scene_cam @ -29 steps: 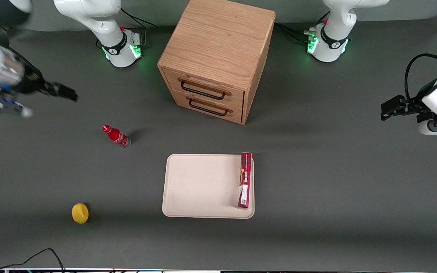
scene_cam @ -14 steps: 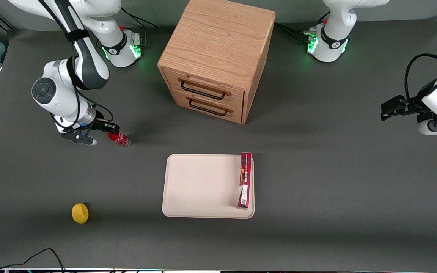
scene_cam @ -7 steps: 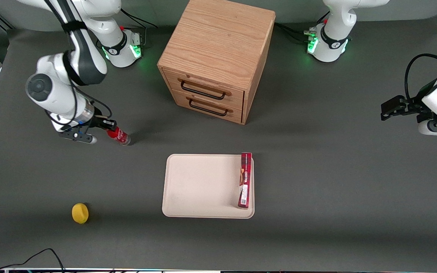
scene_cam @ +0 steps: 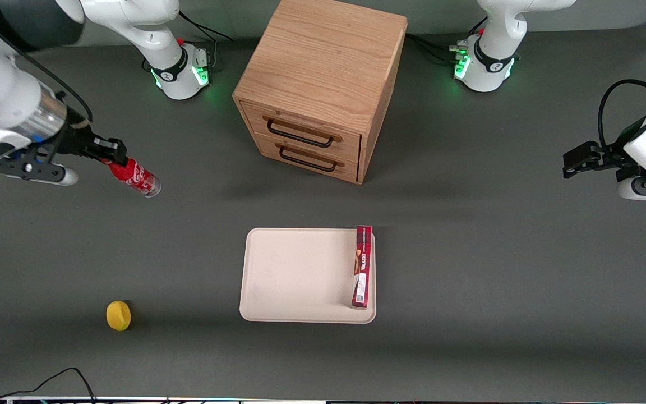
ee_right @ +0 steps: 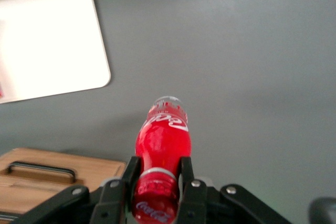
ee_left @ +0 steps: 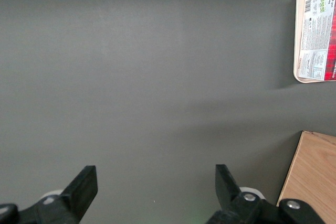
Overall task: Place coke bottle on tray
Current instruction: 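Carry the bottle over to the cream tray's edge and lower it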
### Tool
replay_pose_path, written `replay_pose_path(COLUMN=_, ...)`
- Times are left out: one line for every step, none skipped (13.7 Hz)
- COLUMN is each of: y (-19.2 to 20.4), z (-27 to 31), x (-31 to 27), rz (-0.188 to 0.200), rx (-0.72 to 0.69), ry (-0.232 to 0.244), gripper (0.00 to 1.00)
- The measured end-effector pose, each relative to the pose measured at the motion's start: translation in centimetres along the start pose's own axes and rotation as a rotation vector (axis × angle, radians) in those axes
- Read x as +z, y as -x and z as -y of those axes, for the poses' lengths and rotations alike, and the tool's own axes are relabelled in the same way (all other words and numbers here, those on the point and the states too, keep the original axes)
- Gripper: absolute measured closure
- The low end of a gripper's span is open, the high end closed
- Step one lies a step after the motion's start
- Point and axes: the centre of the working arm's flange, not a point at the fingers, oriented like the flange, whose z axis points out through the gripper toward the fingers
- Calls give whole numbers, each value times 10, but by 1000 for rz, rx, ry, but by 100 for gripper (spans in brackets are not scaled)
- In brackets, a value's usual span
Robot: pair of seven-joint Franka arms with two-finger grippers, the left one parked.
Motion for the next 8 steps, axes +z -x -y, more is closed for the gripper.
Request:
replay_pose_path(y=-8, z=18, x=-9, rz=20, rx=34, ry=-8, gripper=64)
replay_pose_path(y=-22, z=38, x=-10, rz=38, rx=75, ry=-23, gripper=64)
replay_pose_path(y=-40, z=58, x=-3, rz=52, rx=120, ry=-42, gripper=64)
replay_pose_path(y=-59, z=77, x=11, rz=60, rx=162, ry=-54, gripper=64)
replay_pose_path(y=-77, z=94, x=29, rz=57, rx=204, ry=-63, gripper=64)
replay_pose_path(y=-94, z=110, x=48, rz=45, rx=248, ry=-75, gripper=64)
replay_pose_path(y=-110, z=123, x=69, rz=26, rx=290, ry=-86, gripper=64)
replay_pose_path(y=-122, z=133, x=88, rz=4, rx=324, ry=-87, gripper=64)
